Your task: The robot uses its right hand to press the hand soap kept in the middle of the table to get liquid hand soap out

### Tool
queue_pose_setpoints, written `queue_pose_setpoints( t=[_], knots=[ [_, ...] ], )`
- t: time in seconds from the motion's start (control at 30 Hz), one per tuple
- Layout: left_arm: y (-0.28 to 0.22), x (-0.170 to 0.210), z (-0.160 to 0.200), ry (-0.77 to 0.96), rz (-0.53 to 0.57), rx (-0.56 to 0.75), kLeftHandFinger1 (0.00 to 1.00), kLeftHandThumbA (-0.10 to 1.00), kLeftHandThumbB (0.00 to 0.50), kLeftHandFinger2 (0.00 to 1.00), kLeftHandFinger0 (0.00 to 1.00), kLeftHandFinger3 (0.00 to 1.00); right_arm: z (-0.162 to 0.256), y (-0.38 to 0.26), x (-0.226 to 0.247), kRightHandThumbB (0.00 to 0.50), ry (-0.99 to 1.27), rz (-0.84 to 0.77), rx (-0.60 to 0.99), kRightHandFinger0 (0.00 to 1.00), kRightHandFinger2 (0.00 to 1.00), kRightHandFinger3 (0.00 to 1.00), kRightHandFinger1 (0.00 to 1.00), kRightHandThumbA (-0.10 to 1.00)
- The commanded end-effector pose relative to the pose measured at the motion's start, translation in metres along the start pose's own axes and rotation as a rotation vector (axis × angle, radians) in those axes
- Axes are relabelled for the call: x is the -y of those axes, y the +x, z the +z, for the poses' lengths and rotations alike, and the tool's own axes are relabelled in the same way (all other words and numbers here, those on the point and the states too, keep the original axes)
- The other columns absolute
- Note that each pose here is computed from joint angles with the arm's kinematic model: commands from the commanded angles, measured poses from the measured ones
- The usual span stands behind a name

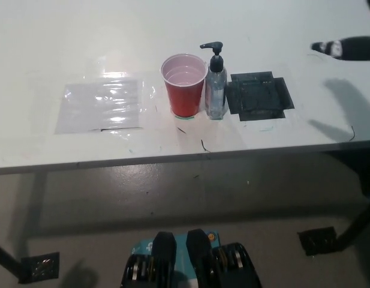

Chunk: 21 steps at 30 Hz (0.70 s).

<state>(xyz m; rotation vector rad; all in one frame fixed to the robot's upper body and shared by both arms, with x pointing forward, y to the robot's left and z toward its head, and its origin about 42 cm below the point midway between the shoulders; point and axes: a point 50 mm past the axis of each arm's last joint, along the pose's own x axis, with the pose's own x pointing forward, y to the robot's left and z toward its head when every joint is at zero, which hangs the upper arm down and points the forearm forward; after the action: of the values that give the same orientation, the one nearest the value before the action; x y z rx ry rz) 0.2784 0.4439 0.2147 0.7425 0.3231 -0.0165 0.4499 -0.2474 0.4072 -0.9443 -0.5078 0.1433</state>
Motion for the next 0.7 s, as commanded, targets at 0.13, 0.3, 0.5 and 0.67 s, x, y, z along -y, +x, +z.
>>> queue_pose_setpoints(
  t=[0.13, 0.3, 0.5, 0.67],
  knots=[
    [-0.004, -0.015, 0.01, 0.04, 0.023, 0.003, 1.0, 1.0, 0.081, 1.0, 1.0, 0.89, 0.032, 0.043, 0.005, 0.5, -0.124, 0.136, 0.051, 1.0, 1.0, 1.0, 1.0, 1.0],
    [-0.003, -0.016, 0.012, 0.046, 0.025, 0.004, 1.0, 1.0, 0.073, 1.0, 1.0, 0.88, 0.046, 0.058, -0.006, 0.495, -0.14, 0.17, 0.109, 1.0, 1.0, 1.0, 1.0, 1.0],
    [-0.001, -0.019, 0.014, 0.056, 0.022, 0.0, 1.0, 1.0, 0.085, 1.0, 1.0, 0.87, 0.062, 0.075, -0.026, 0.5, -0.184, 0.253, 0.127, 1.0, 1.0, 1.0, 1.0, 1.0],
    [-0.001, -0.021, 0.016, 0.063, 0.023, -0.002, 1.0, 1.0, 0.096, 1.0, 1.0, 0.86, 0.066, 0.082, -0.041, 0.445, -0.202, 0.29, 0.171, 1.0, 1.0, 1.0, 1.0, 1.0]
  ],
)
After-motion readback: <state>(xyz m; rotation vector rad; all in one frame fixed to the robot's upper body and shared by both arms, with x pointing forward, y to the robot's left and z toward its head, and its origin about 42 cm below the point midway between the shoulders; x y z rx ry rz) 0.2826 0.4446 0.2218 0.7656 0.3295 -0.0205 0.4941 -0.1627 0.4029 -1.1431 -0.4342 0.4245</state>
